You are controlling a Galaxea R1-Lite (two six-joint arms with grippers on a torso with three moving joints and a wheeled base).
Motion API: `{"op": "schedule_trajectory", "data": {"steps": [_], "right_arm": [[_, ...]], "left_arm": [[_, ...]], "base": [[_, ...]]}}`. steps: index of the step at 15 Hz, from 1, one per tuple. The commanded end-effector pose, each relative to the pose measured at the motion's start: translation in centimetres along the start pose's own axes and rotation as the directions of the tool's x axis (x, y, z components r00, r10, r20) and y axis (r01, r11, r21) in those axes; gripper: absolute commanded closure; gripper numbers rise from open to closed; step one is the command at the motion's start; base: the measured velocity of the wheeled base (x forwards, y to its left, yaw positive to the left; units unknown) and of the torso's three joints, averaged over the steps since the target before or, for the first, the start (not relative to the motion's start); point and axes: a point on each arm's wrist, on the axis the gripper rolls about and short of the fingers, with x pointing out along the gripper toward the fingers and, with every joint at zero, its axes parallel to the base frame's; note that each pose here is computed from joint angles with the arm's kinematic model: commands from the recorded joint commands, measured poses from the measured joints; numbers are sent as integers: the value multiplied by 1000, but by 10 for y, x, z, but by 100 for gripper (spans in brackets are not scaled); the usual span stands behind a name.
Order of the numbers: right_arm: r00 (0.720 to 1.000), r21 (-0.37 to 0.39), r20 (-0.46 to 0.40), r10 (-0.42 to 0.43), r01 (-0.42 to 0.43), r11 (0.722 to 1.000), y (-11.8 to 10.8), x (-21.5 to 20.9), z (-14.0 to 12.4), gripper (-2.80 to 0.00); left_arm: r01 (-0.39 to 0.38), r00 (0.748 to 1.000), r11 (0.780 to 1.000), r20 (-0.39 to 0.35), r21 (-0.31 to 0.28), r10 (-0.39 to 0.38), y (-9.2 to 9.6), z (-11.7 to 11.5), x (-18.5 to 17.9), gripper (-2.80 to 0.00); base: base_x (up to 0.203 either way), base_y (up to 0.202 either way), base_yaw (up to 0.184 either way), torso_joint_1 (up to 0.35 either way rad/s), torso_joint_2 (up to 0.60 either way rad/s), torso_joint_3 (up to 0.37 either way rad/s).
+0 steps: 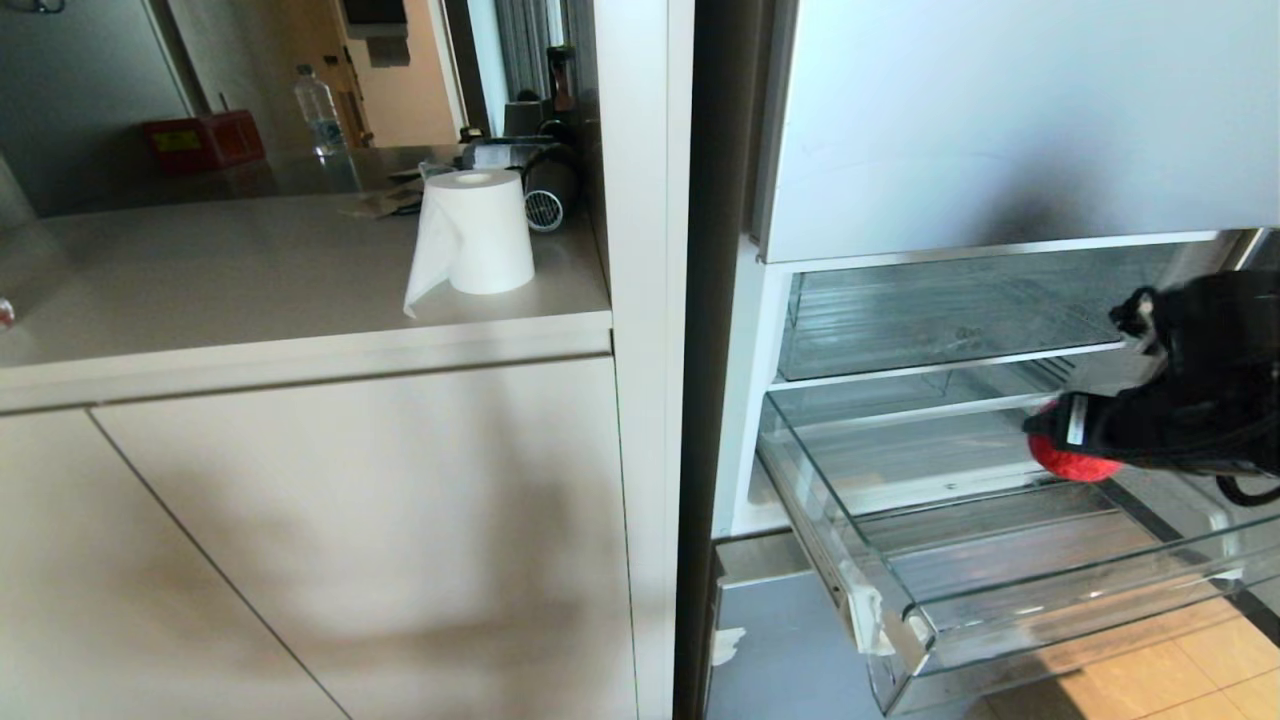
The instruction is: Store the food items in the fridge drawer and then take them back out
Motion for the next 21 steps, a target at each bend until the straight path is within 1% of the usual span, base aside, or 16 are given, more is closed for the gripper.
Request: {"op": "schedule_trajectory", "data": {"steps": [1, 4, 6, 7, 10, 12, 13, 14, 15, 16, 17, 18, 20, 21], "right_arm": [[989, 24, 143, 33, -37, 999, -11, -61, 2, 0], [958, 16, 274, 90, -98, 995, -26, -121, -19, 0], [938, -9, 329, 111, -114, 993, -37, -151, -44, 0], [929, -23, 351, 119, -119, 993, -43, -165, -61, 0], [898, -82, 408, 162, -141, 987, -60, -194, -125, 0], [880, -145, 434, 196, -147, 978, -72, -198, -174, 0], [877, -182, 431, 214, -148, 972, -77, -194, -199, 0], [874, -206, 425, 235, -160, 965, -80, -191, -217, 0], [876, -191, 400, 271, -210, 959, -82, -188, -229, 0], [885, -156, 351, 306, -267, 951, -82, -183, -237, 0], [902, -160, 285, 323, -288, 944, -82, -181, -244, 0], [902, -159, 281, 326, -292, 943, -82, -181, -244, 0], [881, -171, 356, 313, -268, 948, -84, -185, -247, 0], [858, -192, 412, 306, -246, 950, -86, -189, -250, 0]], "left_arm": [[0, 1000, 1000, 0, 0, 0, 0, 0, 0, 0], [-1, 1000, 1000, 0, 0, 1, 0, 0, 0, 0], [0, 1000, 1000, 0, 0, 0, 0, 0, 0, 0], [0, 1000, 1000, 0, 0, 0, 0, 0, 0, 0], [0, 1000, 1000, 0, 0, 0, 0, 0, 0, 0], [-2, 1000, 1000, 0, 0, 2, 0, 0, 0, 0], [0, 1000, 1000, 0, 0, 0, 0, 0, 0, 0], [0, 1000, 1000, 0, 0, 0, 0, 0, 0, 0], [0, 1000, 1000, 0, 0, 0, 0, 0, 0, 0], [0, 1000, 1000, 0, 0, 0, 0, 0, 0, 0], [0, 1000, 1000, 0, 0, 0, 0, 0, 0, 0], [0, 1000, 1000, 0, 0, 0, 0, 0, 0, 0], [0, 1000, 1000, 0, 0, 0, 0, 0, 0, 0], [0, 1000, 1000, 0, 0, 0, 0, 0, 0, 0]], "base": [[0, 0, 0, 0, 0, 0], [0, 0, 0, 0, 0, 0], [0, 0, 0, 0, 0, 0], [0, 0, 0, 0, 0, 0], [0, 0, 0, 0, 0, 0], [0, 0, 0, 0, 0, 0], [0, 0, 0, 0, 0, 0], [0, 0, 0, 0, 0, 0], [0, 0, 0, 0, 0, 0], [0, 0, 0, 0, 0, 0], [0, 0, 0, 0, 0, 0], [0, 0, 0, 0, 0, 0], [0, 0, 0, 0, 0, 0], [0, 0, 0, 0, 0, 0]]}}
